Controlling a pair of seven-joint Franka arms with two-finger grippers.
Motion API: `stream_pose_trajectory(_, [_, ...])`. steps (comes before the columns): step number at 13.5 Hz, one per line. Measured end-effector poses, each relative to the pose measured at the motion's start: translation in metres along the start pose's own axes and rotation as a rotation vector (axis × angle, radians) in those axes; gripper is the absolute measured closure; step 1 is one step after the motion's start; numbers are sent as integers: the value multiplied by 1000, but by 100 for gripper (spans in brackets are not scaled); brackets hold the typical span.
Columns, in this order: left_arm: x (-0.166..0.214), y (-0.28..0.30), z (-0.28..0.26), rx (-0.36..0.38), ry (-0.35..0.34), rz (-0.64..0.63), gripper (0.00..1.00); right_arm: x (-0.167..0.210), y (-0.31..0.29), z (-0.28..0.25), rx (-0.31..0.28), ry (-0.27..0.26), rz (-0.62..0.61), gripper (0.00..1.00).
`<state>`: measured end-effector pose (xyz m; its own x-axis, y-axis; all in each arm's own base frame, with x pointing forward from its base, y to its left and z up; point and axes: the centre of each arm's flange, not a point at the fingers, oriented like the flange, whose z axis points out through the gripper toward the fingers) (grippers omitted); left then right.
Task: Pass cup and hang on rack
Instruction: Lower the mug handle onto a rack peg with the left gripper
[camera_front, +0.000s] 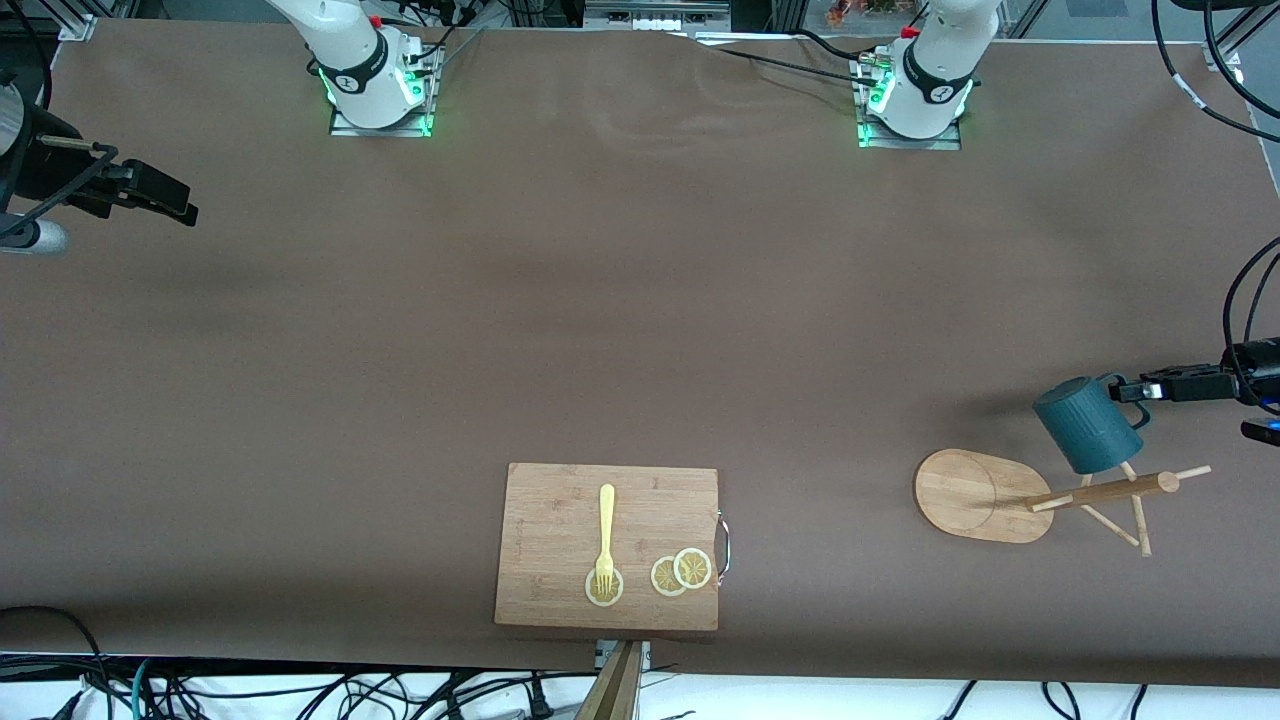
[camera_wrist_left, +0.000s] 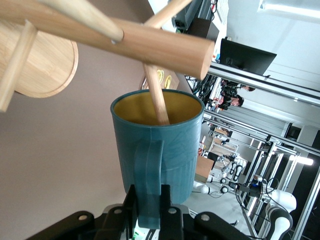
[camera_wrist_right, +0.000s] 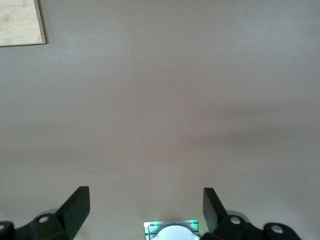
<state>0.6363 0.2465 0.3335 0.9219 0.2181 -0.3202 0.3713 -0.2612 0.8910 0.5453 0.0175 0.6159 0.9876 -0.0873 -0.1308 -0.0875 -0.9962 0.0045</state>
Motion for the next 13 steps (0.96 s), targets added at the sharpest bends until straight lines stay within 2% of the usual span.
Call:
stream_pose_trajectory(5, [13, -15, 1, -73, 28, -22, 79, 0, 0, 0, 0, 0, 0, 0])
stream_pose_trajectory(13, [22, -45, -5, -116, 46, -59, 79, 0, 0, 0, 0, 0, 0, 0])
